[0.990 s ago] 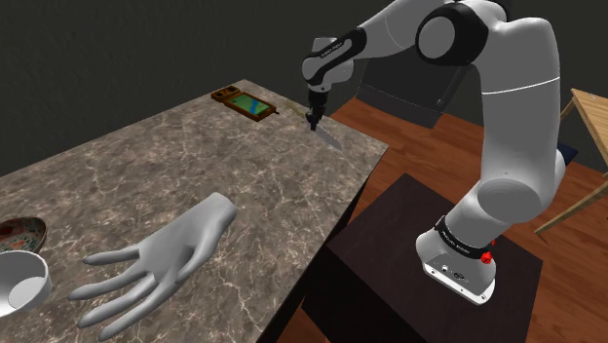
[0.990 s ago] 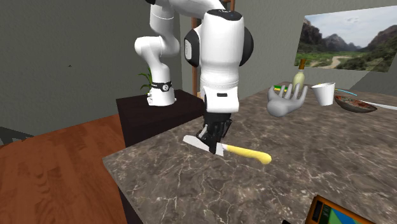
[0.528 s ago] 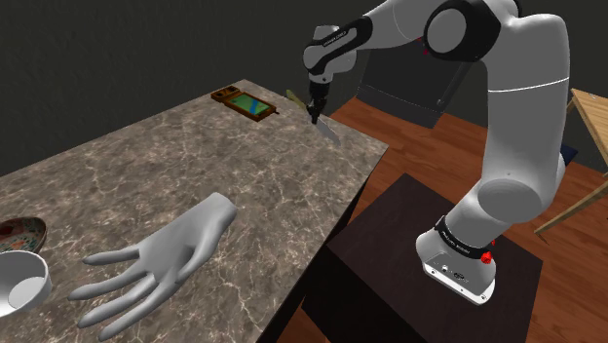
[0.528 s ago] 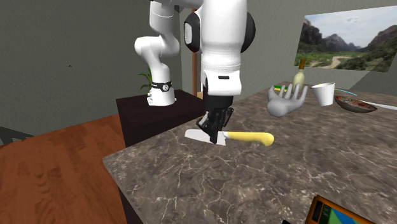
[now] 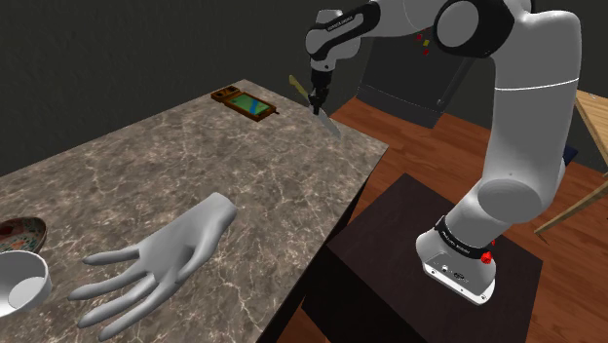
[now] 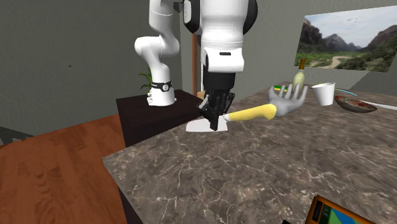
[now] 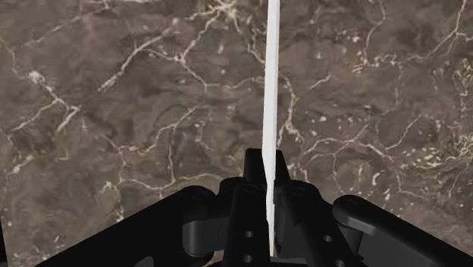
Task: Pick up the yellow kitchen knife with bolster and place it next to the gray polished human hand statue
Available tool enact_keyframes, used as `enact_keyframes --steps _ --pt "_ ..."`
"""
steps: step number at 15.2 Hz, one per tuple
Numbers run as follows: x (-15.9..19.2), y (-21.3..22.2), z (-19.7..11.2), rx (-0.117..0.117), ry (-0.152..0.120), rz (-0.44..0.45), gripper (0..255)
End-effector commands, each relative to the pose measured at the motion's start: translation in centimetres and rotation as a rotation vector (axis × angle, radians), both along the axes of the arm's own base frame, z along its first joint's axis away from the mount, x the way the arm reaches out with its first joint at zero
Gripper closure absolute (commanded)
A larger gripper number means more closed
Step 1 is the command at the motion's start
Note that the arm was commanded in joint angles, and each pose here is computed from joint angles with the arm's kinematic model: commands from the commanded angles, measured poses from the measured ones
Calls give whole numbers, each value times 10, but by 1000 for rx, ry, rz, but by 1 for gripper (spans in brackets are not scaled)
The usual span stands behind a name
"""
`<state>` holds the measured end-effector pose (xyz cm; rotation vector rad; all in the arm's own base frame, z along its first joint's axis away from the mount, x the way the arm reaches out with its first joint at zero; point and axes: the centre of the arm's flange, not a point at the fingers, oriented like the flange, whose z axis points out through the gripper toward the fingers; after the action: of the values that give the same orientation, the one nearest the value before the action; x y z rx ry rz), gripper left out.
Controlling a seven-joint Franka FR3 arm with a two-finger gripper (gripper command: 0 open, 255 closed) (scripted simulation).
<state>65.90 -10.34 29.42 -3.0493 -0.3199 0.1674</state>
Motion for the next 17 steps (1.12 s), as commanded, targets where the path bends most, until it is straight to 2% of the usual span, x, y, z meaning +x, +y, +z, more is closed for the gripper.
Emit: enact_keyframes --steps 1,15,17 --pt "0 0 11 0 0 0 255" --pt "0 0 81 0 0 0 255" --pt "-15 22 81 0 0 0 255"
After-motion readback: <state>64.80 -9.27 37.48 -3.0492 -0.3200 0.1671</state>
